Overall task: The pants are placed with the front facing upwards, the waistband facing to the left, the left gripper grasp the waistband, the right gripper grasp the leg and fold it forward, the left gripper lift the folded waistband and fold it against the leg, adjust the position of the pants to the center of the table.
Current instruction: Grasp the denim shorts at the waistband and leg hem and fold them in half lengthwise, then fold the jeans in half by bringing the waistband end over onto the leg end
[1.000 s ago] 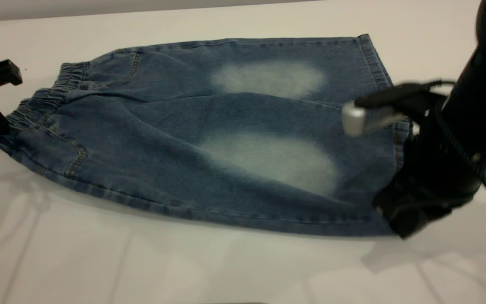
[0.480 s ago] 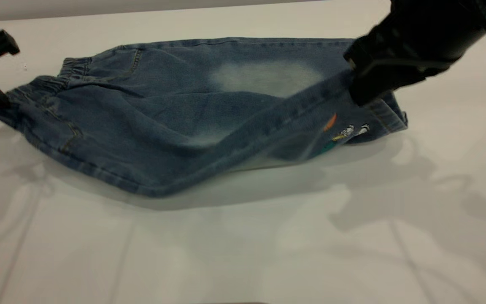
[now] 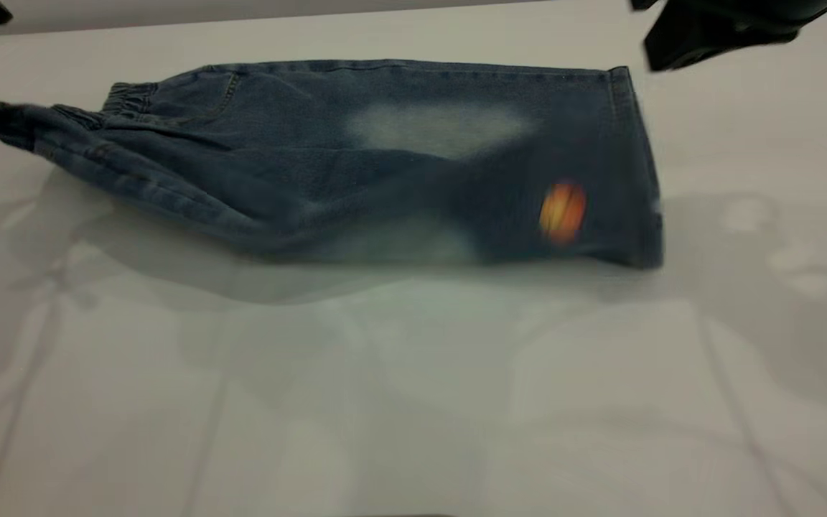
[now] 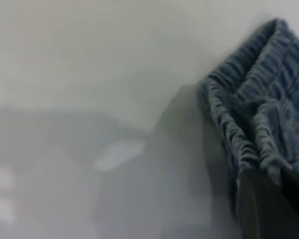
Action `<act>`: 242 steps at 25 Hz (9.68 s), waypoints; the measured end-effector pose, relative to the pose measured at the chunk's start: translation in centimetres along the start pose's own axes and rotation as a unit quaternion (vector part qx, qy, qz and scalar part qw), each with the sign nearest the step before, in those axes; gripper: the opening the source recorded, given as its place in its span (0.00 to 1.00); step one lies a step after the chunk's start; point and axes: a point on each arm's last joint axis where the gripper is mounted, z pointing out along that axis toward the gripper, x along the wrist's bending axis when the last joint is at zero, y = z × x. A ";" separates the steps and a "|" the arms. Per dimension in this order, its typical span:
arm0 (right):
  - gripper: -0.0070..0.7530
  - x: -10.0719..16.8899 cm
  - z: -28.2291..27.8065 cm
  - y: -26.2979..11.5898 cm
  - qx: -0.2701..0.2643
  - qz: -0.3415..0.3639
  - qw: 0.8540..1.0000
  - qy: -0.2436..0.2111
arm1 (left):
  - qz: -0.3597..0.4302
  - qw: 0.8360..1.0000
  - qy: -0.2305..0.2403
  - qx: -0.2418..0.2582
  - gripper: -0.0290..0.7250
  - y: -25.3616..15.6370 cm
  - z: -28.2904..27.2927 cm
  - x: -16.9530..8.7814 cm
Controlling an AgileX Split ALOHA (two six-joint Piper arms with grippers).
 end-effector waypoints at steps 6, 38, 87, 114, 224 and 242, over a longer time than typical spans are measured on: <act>0.04 -1.5 0.3 0.4 -0.019 0.023 0.999 -0.025 | -0.035 0.998 -0.036 -0.025 0.10 0.5 0.0 -0.6; 0.76 0.2 8.3 -6.0 0.135 -0.145 0.980 0.011 | 0.032 0.994 -0.106 -0.022 0.10 0.4 -0.2 -2.0; 0.56 3.1 10.9 -5.2 0.128 -0.150 0.965 0.173 | 0.036 0.993 -0.110 -0.023 0.10 0.4 -0.2 -2.0; 0.04 -3.1 4.1 2.7 -0.017 0.045 0.983 0.175 | -0.075 0.980 -0.168 -0.070 0.10 1.5 -0.6 -2.9; 0.78 -4.9 10.2 8.8 -0.036 -0.037 0.979 0.195 | 0.230 0.946 -0.212 0.086 0.68 4.1 9.1 -10.1; 0.78 -4.9 10.2 8.8 -0.036 -0.037 0.979 0.195 | 0.341 0.927 0.057 0.144 0.68 3.8 9.4 -6.5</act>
